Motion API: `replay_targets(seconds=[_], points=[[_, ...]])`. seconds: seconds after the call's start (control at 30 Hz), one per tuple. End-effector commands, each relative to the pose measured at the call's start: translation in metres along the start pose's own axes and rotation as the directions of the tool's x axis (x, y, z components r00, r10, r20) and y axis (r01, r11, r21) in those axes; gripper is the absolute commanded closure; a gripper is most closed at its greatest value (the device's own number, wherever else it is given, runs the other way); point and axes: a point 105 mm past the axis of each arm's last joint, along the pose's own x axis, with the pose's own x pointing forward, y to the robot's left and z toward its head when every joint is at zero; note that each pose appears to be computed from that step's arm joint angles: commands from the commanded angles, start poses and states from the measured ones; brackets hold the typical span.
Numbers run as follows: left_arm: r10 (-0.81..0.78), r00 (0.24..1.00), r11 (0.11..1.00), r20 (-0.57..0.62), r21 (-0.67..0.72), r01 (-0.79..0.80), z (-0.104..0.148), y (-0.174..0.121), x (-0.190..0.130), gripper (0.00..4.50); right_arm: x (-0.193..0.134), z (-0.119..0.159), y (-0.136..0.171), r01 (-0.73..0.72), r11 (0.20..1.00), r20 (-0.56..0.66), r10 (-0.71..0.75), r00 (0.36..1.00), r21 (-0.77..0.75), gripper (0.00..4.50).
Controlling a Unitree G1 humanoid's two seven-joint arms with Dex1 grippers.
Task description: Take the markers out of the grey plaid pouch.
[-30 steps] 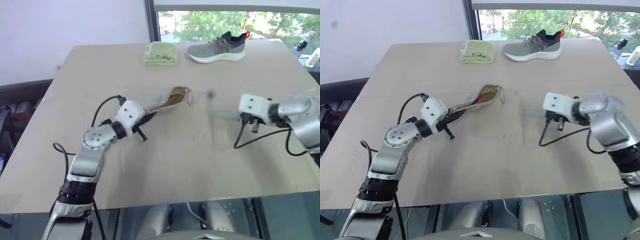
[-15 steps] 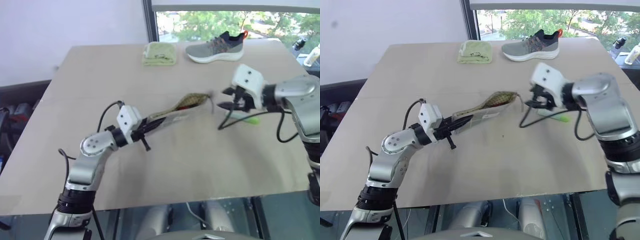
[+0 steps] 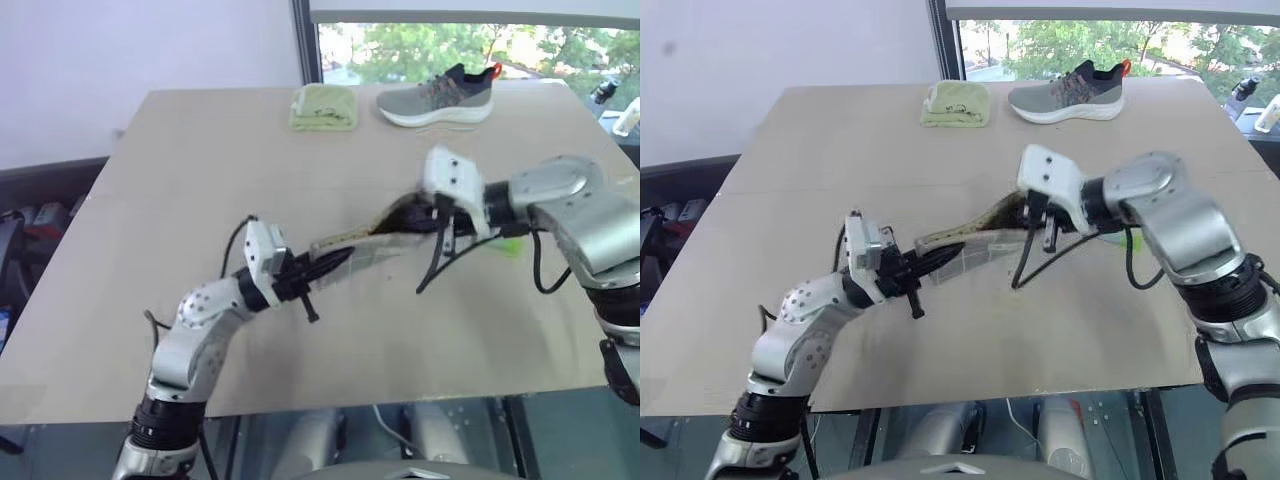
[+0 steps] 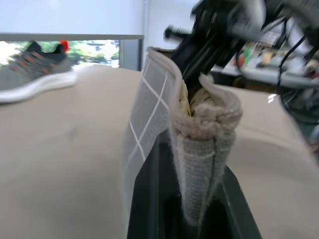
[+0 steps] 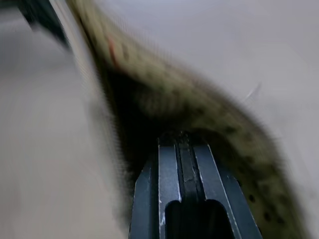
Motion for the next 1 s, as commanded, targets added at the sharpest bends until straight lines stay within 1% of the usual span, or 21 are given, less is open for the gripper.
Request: replay_targets(seconds=[0.03,0.1,0.17,0.2,0.27,0.3,0.33,0.37,0.47,0.63,0.7,0.87,1.0], points=[[-0.058,0.997,0.998,0.046,-0.028,0.059,0.002,-0.011,0.006,4.50,0.000,-0.017,0.011,-0.073,0.994,-0.109,0.063,0.992,-0.087,4.48],[-0.066,0.997,0.996,0.037,-0.052,0.068,-0.008,-0.013,0.010,4.50,0.002,-0.021,0.017,-0.120,0.986,-0.135,0.104,0.985,-0.119,4.48],[-0.076,0.996,0.993,0.043,-0.083,0.079,-0.013,-0.015,0.015,4.50,0.004,-0.025,0.018,-0.138,0.978,-0.165,0.111,0.980,-0.159,3.96],[-0.082,0.996,0.992,0.048,-0.096,0.086,-0.014,-0.016,0.017,4.50,0.005,-0.026,0.017,-0.139,0.975,-0.171,0.109,0.979,-0.176,3.76],[-0.091,0.994,0.987,0.060,-0.127,0.098,-0.015,-0.017,0.019,4.50,0.008,-0.024,0.012,-0.115,0.971,-0.170,0.079,0.982,-0.210,2.74],[-0.097,0.993,0.984,0.066,-0.143,0.105,-0.015,-0.018,0.019,4.50,0.008,-0.022,0.010,-0.103,0.968,-0.170,0.065,0.983,-0.227,2.38],[-0.103,0.992,0.981,0.071,-0.158,0.113,-0.016,-0.019,0.019,4.50,0.009,-0.021,0.008,-0.095,0.965,-0.172,0.054,0.984,-0.243,1.93],[-0.115,0.991,0.975,0.075,-0.181,0.127,-0.016,-0.022,0.019,4.50,0.008,-0.019,0.006,-0.088,0.962,-0.175,0.043,0.984,-0.257,1.61],[-0.151,0.986,0.956,0.075,-0.242,0.165,-0.018,-0.028,0.018,4.50,0.005,-0.017,0.006,-0.110,0.951,-0.197,0.054,0.979,-0.288,1.61],[-0.204,0.977,0.928,0.055,-0.305,0.211,-0.024,-0.037,0.015,4.50,0.008,-0.023,0.031,-0.273,0.924,-0.249,0.207,0.946,-0.269,1.61],[-0.230,0.972,0.918,0.056,-0.319,0.235,-0.024,-0.041,0.014,4.50,0.004,-0.020,0.041,-0.328,0.910,-0.252,0.265,0.931,-0.252,1.61],[-0.273,0.960,0.890,0.061,-0.363,0.277,-0.023,-0.050,0.011,4.50,-0.004,-0.017,0.048,-0.376,0.893,-0.275,0.308,0.911,-0.246,1.61],[-0.284,0.957,0.878,0.060,-0.384,0.285,-0.026,-0.052,0.010,4.50,0.003,-0.019,0.045,-0.374,0.892,-0.292,0.298,0.909,-0.253,1.61]])
